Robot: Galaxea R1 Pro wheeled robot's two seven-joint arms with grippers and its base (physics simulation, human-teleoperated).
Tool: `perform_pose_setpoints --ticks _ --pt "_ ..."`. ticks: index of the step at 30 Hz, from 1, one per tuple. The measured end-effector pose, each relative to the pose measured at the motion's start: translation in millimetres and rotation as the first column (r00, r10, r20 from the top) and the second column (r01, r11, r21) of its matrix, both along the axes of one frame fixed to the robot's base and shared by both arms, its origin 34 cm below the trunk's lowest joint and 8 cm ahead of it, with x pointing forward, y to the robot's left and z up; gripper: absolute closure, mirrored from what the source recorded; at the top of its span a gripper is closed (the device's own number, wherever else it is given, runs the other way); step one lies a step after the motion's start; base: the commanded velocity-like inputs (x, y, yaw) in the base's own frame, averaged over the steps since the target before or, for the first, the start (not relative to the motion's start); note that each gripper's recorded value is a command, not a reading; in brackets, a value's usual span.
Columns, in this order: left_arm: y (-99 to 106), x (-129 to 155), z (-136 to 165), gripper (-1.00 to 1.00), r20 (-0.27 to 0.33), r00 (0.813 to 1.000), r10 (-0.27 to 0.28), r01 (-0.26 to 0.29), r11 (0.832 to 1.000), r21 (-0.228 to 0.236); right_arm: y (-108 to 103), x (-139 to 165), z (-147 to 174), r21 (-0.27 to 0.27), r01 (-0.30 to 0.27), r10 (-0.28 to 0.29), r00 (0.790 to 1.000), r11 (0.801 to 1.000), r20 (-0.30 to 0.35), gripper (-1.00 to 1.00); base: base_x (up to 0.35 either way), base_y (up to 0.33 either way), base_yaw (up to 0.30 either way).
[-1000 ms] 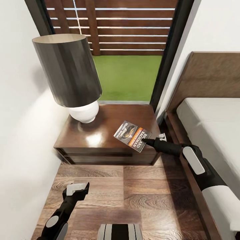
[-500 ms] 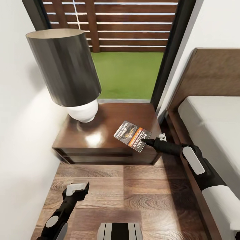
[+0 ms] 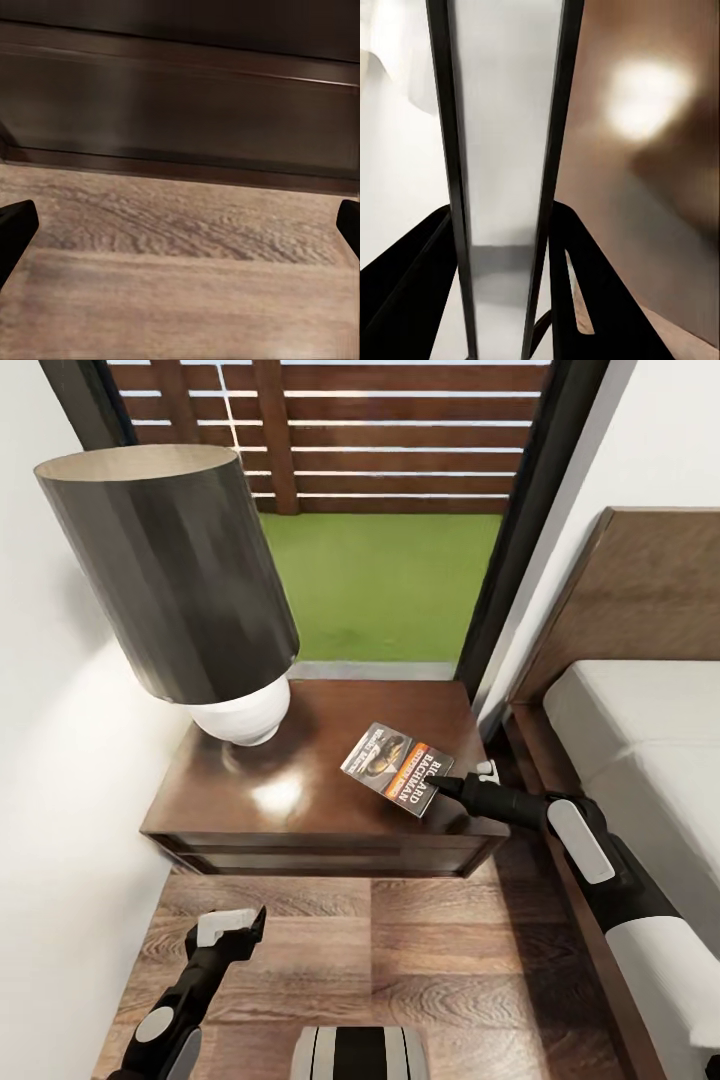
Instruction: In the bedroom, move the book from the bed onto either nightstand, and place the two sandals side by side next to the bed.
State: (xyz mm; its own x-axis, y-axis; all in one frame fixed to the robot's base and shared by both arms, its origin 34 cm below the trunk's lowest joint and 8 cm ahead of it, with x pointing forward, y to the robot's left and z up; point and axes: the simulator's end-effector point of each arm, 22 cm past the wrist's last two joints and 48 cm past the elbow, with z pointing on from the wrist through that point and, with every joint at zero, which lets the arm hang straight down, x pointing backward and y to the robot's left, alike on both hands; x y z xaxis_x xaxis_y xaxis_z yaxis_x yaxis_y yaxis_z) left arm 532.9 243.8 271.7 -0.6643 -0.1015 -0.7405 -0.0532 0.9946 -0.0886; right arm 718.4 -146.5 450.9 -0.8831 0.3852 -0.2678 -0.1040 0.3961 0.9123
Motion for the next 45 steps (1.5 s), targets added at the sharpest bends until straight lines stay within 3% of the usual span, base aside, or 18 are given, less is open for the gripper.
perform_pose_setpoints --ticks 24,31,39,45 --pt "1 -8 -14 -1.00 -0.033 0.999 0.002 -0.001 1.000 0.002 0 -2 -20 0.000 -0.001 0.001 0.999 1.000 -0.033 1.00 0.008 0.000 0.000" --pt "1 -11 -19 -1.00 -0.043 0.999 0.002 -0.002 1.000 0.003 2 -10 -28 0.010 -0.023 0.024 0.997 1.000 -0.077 1.00 0.000 0.000 0.000" --pt "1 -13 -23 -1.00 -0.053 0.999 0.002 -0.002 1.000 0.003 4 -8 -22 0.090 0.003 0.006 0.995 0.996 -0.099 1.00 0.000 0.000 0.000" --pt "1 -15 -26 -1.00 -0.060 0.998 0.002 -0.002 1.000 0.003 3 -9 -31 0.090 0.010 0.001 0.993 0.996 -0.119 1.00 0.000 0.000 0.000"
